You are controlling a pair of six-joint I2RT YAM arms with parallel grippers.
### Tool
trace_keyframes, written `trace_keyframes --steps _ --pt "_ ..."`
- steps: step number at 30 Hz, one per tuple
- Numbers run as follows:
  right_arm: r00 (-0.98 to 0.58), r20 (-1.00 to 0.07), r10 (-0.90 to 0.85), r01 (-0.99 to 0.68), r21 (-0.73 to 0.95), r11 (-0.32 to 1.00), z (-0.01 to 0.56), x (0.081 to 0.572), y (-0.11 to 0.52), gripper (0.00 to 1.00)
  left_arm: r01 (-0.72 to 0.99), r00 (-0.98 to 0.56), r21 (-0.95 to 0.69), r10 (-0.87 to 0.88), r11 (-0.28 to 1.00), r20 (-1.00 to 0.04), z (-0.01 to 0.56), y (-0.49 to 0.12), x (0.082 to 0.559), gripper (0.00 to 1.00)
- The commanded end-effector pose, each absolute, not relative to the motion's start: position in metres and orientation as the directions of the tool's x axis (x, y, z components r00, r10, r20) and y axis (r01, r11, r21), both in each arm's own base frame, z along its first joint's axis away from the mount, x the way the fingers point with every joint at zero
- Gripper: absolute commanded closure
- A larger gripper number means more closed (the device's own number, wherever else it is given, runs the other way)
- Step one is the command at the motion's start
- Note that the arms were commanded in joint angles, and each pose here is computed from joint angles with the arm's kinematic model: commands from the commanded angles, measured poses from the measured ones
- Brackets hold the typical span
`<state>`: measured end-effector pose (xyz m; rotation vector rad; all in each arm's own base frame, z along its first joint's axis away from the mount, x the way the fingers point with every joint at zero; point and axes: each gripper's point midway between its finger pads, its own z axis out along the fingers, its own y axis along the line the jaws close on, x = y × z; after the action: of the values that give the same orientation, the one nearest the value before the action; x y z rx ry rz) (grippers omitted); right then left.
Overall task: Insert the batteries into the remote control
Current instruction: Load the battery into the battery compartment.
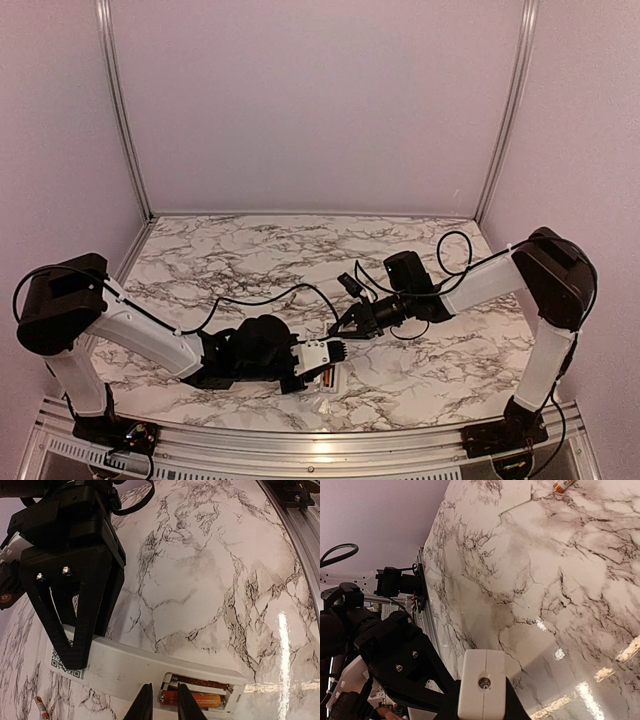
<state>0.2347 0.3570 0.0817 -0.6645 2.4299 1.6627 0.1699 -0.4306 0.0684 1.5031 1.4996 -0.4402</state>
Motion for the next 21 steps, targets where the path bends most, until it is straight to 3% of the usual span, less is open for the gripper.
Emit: trace_keyframes --steps 1,21 --pt "-0.883 -0.362 -0.3 -0.447 0.843 0.298 0.082 0.236 0.362 1.0 0.916 0.2 0.366 0.605 0.164 -0.771 0.061 -0.435 0.17 0.83" --pt "-0.884 -0.361 -0.298 -0.447 0.841 0.305 0.08 0.238 0.361 1.0 0.944 0.174 0.316 0.673 0.093 -0.718 0.019 -0.417 0.155 0.9"
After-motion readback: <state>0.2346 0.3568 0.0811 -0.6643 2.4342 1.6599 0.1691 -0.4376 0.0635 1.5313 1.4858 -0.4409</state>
